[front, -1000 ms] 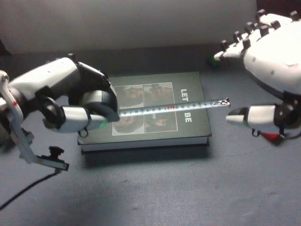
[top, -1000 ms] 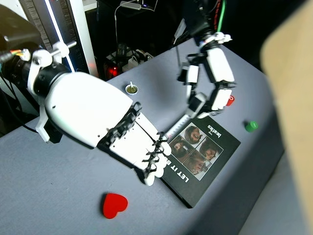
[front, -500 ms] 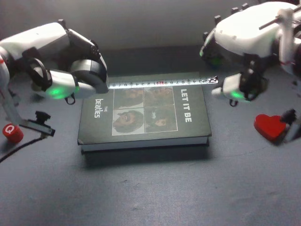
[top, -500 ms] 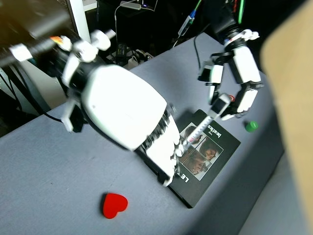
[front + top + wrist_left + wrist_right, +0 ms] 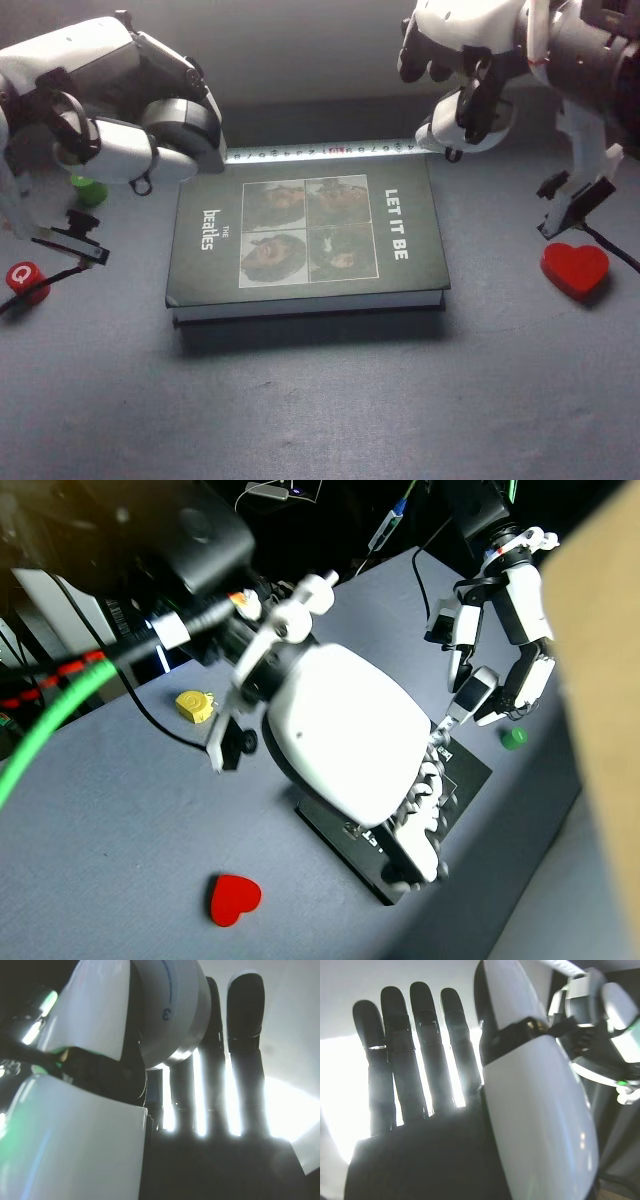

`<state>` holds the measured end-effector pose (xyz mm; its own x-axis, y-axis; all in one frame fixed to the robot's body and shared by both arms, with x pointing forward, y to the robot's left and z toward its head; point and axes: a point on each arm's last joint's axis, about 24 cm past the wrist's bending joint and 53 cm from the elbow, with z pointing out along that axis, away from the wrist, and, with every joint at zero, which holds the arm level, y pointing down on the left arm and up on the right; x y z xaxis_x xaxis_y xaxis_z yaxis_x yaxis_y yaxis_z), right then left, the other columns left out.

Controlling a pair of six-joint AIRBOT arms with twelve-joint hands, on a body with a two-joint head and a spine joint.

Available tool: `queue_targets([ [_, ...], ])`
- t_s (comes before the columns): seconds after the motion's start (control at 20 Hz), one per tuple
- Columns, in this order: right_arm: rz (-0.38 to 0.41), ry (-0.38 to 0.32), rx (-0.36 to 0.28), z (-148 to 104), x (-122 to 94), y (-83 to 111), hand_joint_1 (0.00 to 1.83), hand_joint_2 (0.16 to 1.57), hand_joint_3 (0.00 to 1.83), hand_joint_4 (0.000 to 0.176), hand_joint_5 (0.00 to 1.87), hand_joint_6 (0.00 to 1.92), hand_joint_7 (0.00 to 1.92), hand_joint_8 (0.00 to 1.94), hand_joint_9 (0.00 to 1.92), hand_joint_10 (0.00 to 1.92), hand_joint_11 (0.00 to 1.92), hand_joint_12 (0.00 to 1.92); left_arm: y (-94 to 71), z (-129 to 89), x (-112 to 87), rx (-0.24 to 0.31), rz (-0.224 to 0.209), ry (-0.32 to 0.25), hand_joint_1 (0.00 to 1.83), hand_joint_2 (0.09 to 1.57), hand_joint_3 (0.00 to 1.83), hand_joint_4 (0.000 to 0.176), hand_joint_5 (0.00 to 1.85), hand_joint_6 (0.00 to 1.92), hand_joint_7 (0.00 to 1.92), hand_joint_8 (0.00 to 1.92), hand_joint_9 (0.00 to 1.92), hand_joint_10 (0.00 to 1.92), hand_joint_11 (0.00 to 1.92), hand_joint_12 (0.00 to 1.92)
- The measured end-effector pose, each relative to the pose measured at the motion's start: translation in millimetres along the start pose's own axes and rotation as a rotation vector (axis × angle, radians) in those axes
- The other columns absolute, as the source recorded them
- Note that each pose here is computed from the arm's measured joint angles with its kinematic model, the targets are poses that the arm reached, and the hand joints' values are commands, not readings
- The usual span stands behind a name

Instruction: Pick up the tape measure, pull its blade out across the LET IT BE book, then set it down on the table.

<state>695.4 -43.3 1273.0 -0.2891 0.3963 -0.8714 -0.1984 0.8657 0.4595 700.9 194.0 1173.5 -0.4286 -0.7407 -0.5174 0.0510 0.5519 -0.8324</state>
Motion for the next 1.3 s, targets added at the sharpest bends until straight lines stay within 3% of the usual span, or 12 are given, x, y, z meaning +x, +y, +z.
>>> queue_targets([
  [0.2, 0.001, 0.003, -0.002, 11.3, 1.1, 5.5, 0.97, 1.11, 0.00, 0.000, 0.66, 0.00, 0.80, 0.01, 0.76, 0.02, 0.38, 1.00, 3.1, -2.5, -11.3, -0.008, 0.015, -0.014, 1.37, 1.13, 0.00, 0.000, 0.92, 0.94, 0.98, 0.99, 0.85, 1.36, 0.80, 1.37],
  [0.5, -0.010, 0.015, -0.026, 18.8, 9.8, 19.3, 0.98, 1.12, 0.00, 0.000, 0.66, 0.00, 0.81, 0.01, 0.76, 0.02, 0.37, 0.99, 3.0, -2.0, -8.0, -0.012, 0.034, 0.006, 1.37, 1.12, 0.00, 0.000, 0.93, 0.91, 0.98, 1.01, 0.85, 1.36, 0.79, 1.37],
  [0.7, -0.011, 0.057, -0.019, 22.4, 30.6, 19.5, 0.98, 1.11, 0.00, 0.000, 0.66, 0.00, 0.81, 0.01, 0.76, 0.02, 0.37, 0.99, 2.3, -1.9, -8.5, -0.011, 0.032, 0.005, 1.37, 1.13, 0.00, 0.000, 0.92, 0.89, 0.98, 1.02, 0.85, 1.37, 0.80, 1.37],
  [1.3, -0.019, 0.043, -0.066, 24.1, 39.3, 33.9, 0.98, 1.12, 0.00, 0.000, 0.67, 0.00, 0.81, 0.01, 0.77, 0.01, 0.39, 0.99, 3.6, -1.7, -14.7, -0.014, 0.014, -0.015, 1.37, 1.13, 0.00, 0.000, 0.92, 0.89, 0.98, 1.03, 0.84, 1.38, 0.79, 1.38],
])
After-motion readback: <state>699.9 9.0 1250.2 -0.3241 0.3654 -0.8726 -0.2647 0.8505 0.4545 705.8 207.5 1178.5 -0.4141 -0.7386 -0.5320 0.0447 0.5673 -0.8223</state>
